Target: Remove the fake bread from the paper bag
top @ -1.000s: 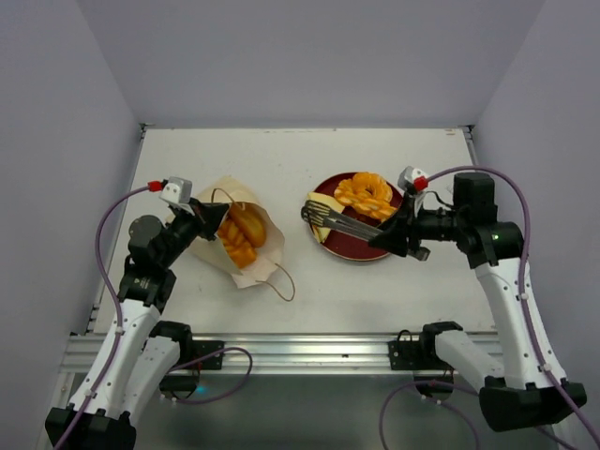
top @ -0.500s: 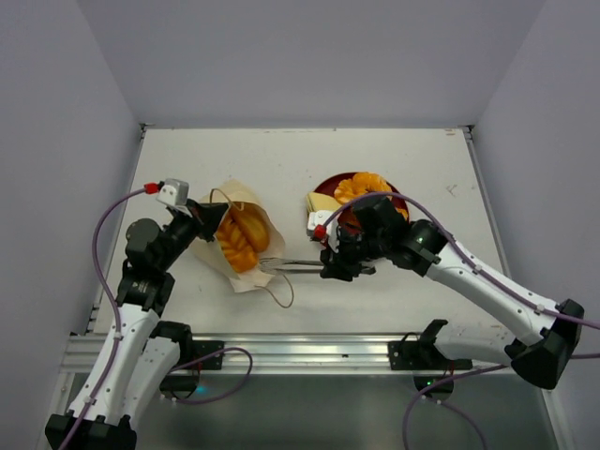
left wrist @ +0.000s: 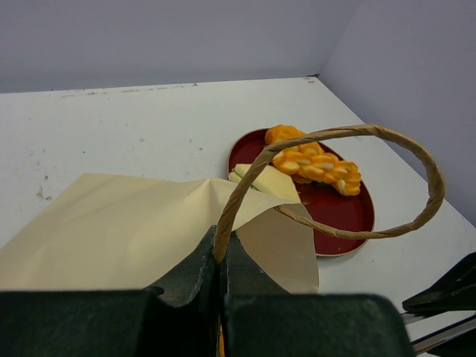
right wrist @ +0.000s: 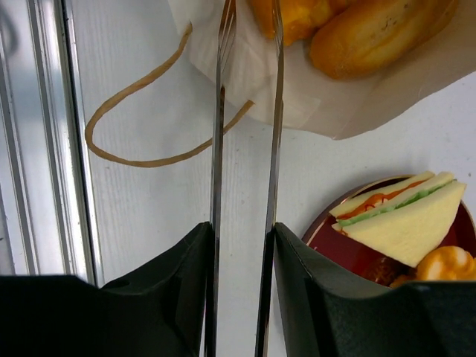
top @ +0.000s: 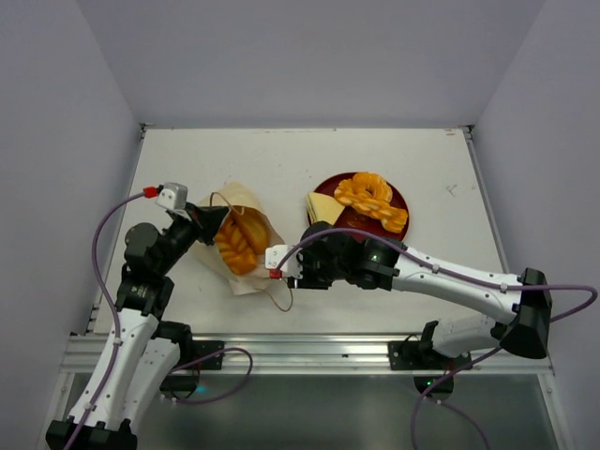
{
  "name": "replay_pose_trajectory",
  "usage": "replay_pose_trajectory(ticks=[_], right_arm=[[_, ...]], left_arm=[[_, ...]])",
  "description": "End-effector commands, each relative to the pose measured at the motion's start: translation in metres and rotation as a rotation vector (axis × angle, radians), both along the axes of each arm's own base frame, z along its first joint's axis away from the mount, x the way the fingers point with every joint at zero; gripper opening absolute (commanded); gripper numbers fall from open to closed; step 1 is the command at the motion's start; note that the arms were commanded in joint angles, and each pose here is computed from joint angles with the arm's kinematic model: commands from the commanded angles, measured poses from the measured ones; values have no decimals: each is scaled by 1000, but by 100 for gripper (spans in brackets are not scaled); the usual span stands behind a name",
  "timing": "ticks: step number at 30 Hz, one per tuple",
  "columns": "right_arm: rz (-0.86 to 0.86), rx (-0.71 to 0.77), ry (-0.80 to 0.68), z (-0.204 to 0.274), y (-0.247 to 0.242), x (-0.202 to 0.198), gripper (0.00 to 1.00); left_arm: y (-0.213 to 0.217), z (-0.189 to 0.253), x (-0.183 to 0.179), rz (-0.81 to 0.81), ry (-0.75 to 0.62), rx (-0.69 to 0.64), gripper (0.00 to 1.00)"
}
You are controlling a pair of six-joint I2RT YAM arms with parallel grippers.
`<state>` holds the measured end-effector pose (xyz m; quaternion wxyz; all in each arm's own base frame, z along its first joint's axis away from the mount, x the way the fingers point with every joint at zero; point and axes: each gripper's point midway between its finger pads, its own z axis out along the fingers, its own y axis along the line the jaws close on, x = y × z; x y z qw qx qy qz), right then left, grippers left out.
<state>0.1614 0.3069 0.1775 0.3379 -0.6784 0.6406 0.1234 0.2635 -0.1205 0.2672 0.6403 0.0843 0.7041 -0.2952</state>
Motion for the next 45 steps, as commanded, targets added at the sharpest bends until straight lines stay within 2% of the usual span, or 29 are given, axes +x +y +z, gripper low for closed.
replay_pose_trajectory(ticks=[1, 13, 36, 41, 44, 45], right_arm=[[-17, 47, -154, 33, 14, 18, 42], [59, -59, -252, 22, 34, 11, 47], [71, -185, -461, 11, 53, 21, 52], [71, -222, -440, -3, 54, 20, 47], [69, -237, -426, -7, 53, 19, 38], [66, -237, -422, -7, 53, 19, 32]], left_arm=[[-3, 7, -3, -18, -35, -11, 0], [-5, 6, -7, -36, -34, -12, 0], [-9, 2, -12, -64, -28, -10, 0], [-9, 6, -14, -67, -42, -9, 0], [-9, 6, -14, -70, -46, -5, 0], [-9, 6, -15, -70, -47, -4, 0]])
